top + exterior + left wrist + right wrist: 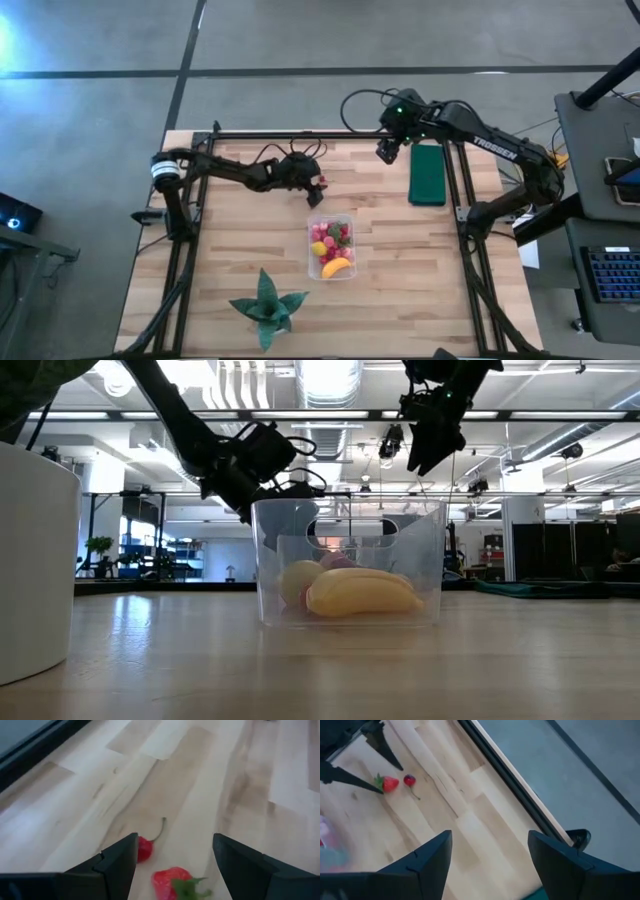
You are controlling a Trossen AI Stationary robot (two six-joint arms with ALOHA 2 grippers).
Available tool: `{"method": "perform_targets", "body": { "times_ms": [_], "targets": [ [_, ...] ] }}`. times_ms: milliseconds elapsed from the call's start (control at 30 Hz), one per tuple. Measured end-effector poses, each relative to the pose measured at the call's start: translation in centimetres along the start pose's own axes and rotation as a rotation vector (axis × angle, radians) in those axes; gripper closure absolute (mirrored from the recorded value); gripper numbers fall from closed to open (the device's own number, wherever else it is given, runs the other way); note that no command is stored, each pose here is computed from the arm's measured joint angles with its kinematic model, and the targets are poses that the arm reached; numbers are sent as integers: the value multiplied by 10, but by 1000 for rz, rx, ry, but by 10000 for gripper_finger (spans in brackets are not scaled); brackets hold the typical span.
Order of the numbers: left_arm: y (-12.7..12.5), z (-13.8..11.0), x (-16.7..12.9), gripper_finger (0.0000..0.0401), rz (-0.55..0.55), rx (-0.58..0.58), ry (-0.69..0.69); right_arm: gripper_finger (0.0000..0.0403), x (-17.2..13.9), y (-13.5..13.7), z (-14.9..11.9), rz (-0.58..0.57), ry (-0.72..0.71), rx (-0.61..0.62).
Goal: Pick and placing Produce into tupperware
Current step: Put the cherry into the transparent bin
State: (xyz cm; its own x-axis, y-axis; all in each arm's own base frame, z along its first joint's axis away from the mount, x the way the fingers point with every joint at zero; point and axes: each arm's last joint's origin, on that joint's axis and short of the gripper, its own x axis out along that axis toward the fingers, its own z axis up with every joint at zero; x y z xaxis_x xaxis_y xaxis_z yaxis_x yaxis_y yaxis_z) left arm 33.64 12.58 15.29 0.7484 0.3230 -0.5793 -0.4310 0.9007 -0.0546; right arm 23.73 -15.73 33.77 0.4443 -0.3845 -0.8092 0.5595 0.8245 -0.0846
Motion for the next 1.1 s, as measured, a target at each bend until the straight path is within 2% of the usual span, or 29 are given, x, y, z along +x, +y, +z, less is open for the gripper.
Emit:
{"method": "perform_targets", "body": {
  "times_ms": [133,267,533,633,933,1100],
  "targets": [
    [9,6,1,160,23,-1,-4,151,3,1,0,2,-10,0],
    [21,4,6,160,42,36,76,155,3,1,0,5,-15,0],
    [35,6,7,160,19,26,86,157,3,1,0,4,-18,-3],
    [35,6,8,163,-34,22,86,159,3,0,0,4,-20,-10],
    [34,1,18,226,-59,47,111,159,4,0,1,3,-21,-10],
    [34,3,26,247,-61,94,110,160,4,0,1,3,-21,-10]
  ]
}}
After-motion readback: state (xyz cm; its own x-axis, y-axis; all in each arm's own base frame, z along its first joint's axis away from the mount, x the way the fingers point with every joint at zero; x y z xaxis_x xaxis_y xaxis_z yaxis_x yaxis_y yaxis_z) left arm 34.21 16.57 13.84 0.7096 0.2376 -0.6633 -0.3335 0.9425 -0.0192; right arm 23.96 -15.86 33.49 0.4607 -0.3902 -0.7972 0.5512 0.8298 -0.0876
